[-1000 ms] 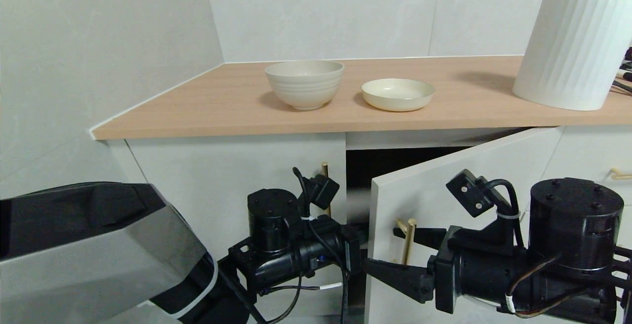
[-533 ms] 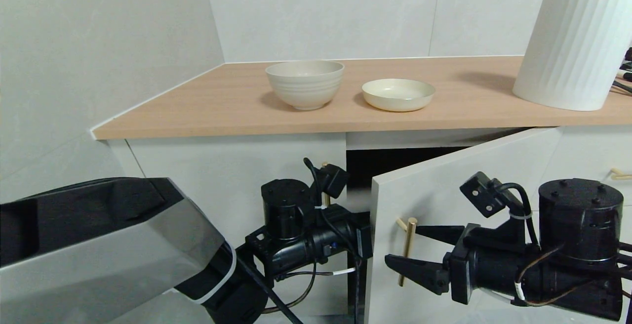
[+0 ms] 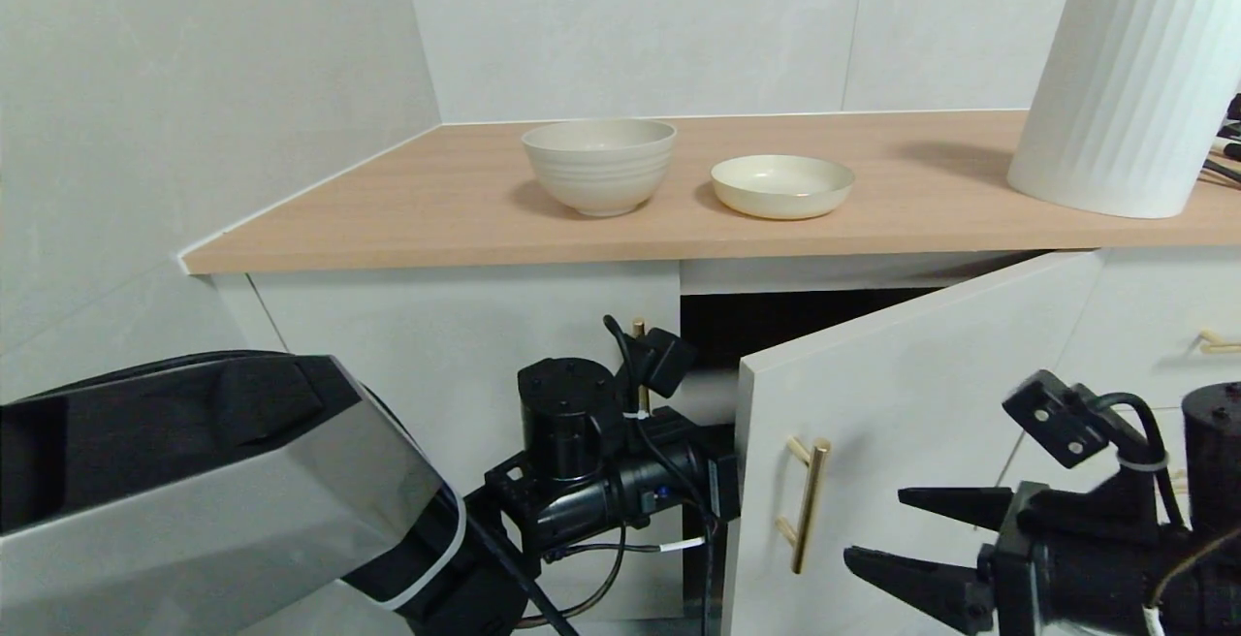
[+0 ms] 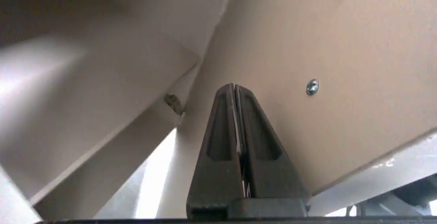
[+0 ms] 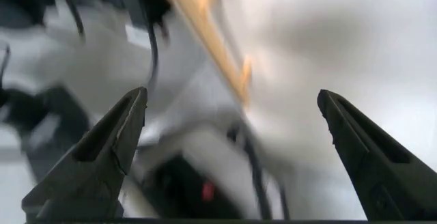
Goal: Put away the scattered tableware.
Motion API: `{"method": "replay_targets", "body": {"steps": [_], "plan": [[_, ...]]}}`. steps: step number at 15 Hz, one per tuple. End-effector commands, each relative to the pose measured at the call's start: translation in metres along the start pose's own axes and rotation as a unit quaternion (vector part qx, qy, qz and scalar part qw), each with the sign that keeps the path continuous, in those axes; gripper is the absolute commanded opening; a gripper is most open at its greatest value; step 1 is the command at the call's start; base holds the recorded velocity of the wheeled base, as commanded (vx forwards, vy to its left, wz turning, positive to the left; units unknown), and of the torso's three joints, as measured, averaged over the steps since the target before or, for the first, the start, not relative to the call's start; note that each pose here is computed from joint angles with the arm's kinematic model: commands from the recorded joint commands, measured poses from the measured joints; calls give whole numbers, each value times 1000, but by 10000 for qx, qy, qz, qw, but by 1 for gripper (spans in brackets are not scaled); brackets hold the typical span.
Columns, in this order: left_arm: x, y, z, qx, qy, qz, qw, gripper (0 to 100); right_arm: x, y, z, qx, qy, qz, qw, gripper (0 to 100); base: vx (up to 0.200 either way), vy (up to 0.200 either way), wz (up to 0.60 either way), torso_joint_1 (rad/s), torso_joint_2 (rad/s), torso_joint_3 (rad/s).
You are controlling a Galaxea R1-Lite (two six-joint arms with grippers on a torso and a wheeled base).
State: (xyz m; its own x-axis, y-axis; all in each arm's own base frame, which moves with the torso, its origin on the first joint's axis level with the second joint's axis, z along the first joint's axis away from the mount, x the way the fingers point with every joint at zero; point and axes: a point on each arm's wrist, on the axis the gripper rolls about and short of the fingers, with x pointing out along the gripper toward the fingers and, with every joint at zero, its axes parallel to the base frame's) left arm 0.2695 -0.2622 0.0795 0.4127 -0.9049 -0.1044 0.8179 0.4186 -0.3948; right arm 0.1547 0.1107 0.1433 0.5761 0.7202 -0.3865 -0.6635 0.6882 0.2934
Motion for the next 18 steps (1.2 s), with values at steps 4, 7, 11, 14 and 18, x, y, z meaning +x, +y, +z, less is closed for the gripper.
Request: {"method": "replay_targets", "body": {"steps": [4,7,11,14,18], "plan": [[-1,-3,-3,-7,55,-15,10000,0,-28,10,-6,-75,-124,128,9998,100,0,0,0,0,0,0],[-1,-3,-3,-10,62,-12,10000,0,-29,10,-7,-73,-117,127,9998,100,0,0,0,0,0,0],[-1,-3,-3,-17,62,-12,10000,0,-28,11,-8,-90,-80,161,9998,100,-150,0,0,4,1,2],[0,-3,-4,-12,71,-17,10000,0,-28,11,-8,-90,-80,161,9998,100,-67,0,0,1,1,2],[5,-3,-5,-19,93,-49,9999,0,-29,16,-11,-147,-34,304,9994,100,0,0,0,0,0,0]]}}
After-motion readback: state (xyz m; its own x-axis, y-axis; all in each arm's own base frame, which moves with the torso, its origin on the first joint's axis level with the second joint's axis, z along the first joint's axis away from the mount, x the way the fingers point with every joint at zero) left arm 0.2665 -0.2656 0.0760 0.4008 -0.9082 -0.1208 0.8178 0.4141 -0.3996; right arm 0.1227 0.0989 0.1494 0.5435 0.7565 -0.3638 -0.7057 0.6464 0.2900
